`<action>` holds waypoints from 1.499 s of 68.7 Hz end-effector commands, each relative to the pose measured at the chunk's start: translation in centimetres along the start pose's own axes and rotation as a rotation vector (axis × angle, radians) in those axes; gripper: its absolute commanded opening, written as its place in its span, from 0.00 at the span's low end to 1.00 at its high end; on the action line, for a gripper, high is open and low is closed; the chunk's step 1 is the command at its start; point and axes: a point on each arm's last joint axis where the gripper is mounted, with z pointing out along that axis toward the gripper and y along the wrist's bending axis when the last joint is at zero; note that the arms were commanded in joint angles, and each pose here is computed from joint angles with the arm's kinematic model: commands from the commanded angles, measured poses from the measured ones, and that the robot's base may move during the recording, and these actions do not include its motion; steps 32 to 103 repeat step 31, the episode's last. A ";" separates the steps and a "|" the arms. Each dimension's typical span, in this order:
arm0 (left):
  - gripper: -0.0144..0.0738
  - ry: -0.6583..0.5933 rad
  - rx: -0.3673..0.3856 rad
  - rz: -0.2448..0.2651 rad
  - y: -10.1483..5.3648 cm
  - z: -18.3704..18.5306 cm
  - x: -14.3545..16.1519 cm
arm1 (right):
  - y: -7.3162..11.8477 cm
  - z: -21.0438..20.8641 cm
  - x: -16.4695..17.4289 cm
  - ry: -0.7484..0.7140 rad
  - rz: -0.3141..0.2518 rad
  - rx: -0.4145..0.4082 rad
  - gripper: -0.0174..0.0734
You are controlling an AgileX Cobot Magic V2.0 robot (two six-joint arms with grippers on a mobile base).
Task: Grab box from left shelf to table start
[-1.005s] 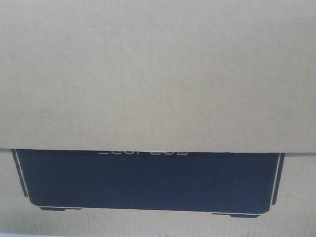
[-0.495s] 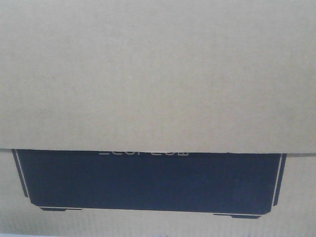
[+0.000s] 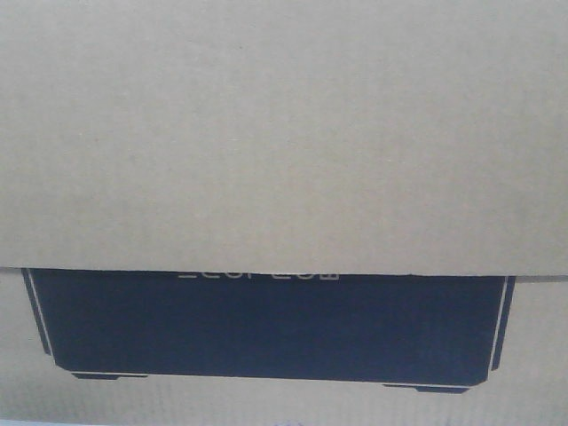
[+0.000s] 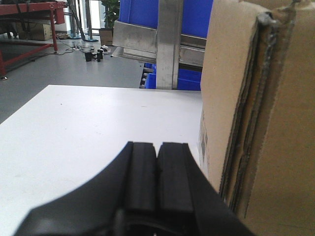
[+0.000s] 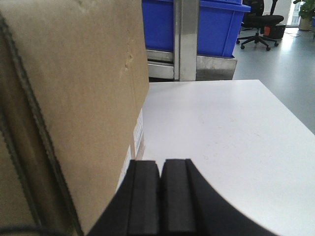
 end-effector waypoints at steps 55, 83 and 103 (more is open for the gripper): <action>0.05 -0.111 0.003 -0.007 0.0 -0.2 -1.1 | 0.0 -0.1 -0.6 -0.089 0.002 0.002 0.26; 0.05 -0.111 0.003 -0.007 0.0 -0.2 -1.1 | 0.0 -0.1 -0.6 -0.089 0.002 0.002 0.26; 0.05 -0.111 0.003 -0.007 0.0 -0.2 -1.1 | 0.0 -0.1 -0.6 -0.089 0.002 0.002 0.26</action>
